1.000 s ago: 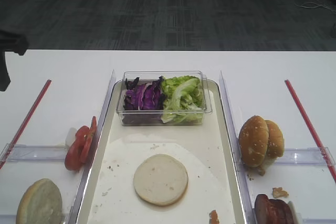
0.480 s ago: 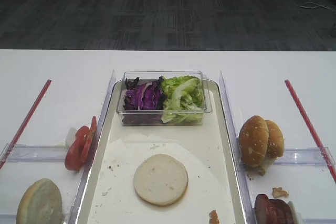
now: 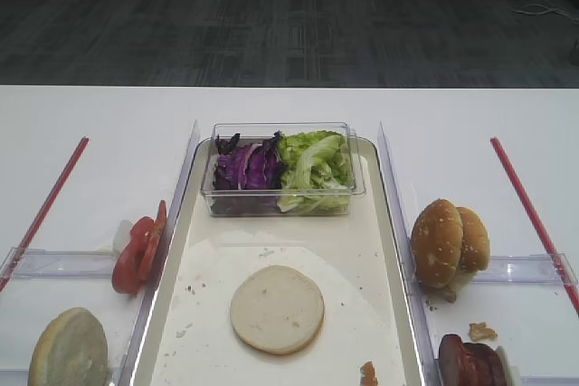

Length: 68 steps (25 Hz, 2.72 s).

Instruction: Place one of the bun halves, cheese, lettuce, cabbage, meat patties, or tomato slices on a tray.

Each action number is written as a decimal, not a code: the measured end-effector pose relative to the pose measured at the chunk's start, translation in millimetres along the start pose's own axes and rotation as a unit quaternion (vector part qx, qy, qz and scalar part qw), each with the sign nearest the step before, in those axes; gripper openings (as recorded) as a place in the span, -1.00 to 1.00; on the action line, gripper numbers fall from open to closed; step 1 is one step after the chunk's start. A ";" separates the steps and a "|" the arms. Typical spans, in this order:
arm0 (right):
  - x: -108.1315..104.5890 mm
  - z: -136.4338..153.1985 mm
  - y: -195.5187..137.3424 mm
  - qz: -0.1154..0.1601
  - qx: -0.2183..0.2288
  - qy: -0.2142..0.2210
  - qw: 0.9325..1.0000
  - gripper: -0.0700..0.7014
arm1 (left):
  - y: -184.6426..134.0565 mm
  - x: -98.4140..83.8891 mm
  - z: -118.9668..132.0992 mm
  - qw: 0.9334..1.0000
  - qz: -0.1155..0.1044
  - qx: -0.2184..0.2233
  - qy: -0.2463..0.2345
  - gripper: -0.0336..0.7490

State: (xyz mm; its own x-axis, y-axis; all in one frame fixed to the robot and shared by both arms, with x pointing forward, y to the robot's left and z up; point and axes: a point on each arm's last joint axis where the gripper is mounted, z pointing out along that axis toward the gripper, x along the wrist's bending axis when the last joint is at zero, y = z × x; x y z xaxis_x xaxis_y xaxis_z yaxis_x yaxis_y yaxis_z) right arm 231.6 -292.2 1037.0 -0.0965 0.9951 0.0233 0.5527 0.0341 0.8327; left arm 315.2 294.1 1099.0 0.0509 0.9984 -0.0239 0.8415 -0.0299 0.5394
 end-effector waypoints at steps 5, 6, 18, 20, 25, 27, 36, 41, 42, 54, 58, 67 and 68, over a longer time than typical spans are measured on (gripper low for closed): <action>0.0 0.0 0.0 0.000 0.000 0.000 1.000 -0.22 | -29.1 1.8 2.2 1.000 0.015 -0.016 -0.001 -0.29; 0.0 0.0 0.0 0.000 0.000 0.000 1.000 -0.22 | -33.8 2.1 3.5 1.000 0.017 -0.018 -0.001 -0.29; 0.0 0.0 0.0 0.000 0.000 0.000 1.000 -0.22 | -76.0 4.5 7.3 0.990 0.021 -0.142 -0.007 -0.29; 0.0 0.0 0.0 0.000 0.000 0.000 1.000 -0.22 | -81.3 4.8 5.1 0.986 0.021 -0.167 -0.008 -0.29; 0.0 0.0 0.0 0.000 0.000 0.000 1.000 -0.22 | -93.2 5.7 -2.8 0.975 0.020 -0.220 -0.010 -0.29; 0.0 0.0 0.0 0.000 0.000 0.000 1.000 -0.22 | -96.7 5.9 -4.9 0.972 0.020 -0.234 -0.010 -0.29; 0.0 0.0 0.0 0.000 0.000 0.000 1.000 -0.22 | -102.6 6.2 -4.8 0.973 0.020 -0.230 -0.011 -0.29; 0.0 0.0 0.0 0.000 0.000 0.000 1.000 -0.22 | -104.8 6.3 0.0 0.976 0.020 -0.214 -0.010 -0.29; 0.0 0.0 0.0 0.000 0.000 0.000 1.000 -0.22 | -105.2 6.3 1.3 0.977 0.020 -0.211 -0.010 -0.29; 0.0 0.0 0.0 0.000 0.000 0.000 1.000 -0.22 | -106.2 6.3 3.5 0.979 0.020 -0.204 -0.010 -0.29; 0.0 0.0 0.0 0.000 0.000 0.000 1.000 -0.22 | -106.2 6.3 3.5 0.979 0.017 -0.204 -0.011 -0.29; 0.0 0.0 0.0 0.001 0.000 0.000 1.000 -0.22 | -106.2 6.3 3.5 0.979 0.016 -0.204 -0.011 -0.29; 0.0 0.0 0.0 0.001 0.000 0.000 1.000 -0.22 | -106.2 6.3 3.5 0.979 0.016 -0.204 -0.011 -0.29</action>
State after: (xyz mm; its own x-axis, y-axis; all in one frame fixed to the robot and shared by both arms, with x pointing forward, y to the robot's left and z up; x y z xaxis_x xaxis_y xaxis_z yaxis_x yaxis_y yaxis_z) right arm 231.6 -292.2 1037.0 -0.0955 0.9951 0.0248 0.5528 0.0323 0.8327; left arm 228.0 303.4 1038.6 0.0886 0.9959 -0.0171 0.5547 -0.0351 0.8313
